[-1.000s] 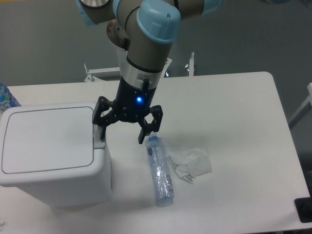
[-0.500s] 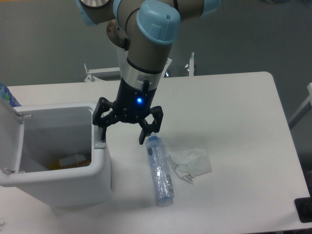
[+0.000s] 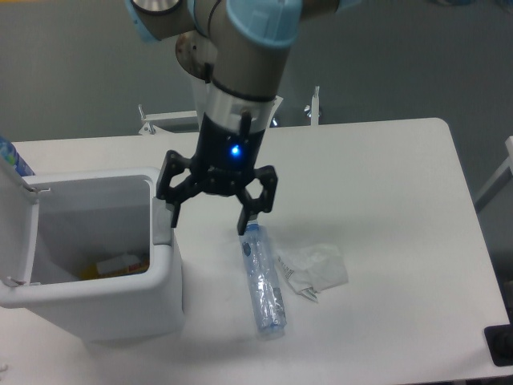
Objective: Open the trash can
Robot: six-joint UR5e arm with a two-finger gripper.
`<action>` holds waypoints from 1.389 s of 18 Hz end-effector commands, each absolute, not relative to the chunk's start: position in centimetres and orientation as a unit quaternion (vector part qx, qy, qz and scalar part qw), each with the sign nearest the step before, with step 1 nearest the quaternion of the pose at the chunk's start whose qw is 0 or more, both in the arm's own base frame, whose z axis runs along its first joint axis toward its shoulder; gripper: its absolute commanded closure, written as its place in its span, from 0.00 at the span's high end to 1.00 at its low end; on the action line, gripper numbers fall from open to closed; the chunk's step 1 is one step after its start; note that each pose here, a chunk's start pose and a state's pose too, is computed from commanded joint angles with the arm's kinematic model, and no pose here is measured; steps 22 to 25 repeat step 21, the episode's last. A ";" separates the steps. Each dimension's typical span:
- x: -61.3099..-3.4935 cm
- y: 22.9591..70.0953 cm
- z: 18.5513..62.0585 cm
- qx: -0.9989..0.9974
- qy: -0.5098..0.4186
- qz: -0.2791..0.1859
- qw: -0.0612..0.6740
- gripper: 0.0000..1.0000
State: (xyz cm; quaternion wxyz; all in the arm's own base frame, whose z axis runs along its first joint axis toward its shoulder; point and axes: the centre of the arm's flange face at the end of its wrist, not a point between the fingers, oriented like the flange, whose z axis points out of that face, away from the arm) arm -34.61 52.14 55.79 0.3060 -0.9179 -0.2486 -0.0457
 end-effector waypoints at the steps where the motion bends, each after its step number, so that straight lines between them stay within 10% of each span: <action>1: -35.9 51.2 56.3 -0.915 -0.259 -0.032 0.307 1.00; 11: -42.8 45.0 56.5 -0.952 -0.173 0.154 0.199 1.00; 25: -48.4 38.0 53.8 -0.980 -0.054 0.153 0.114 1.00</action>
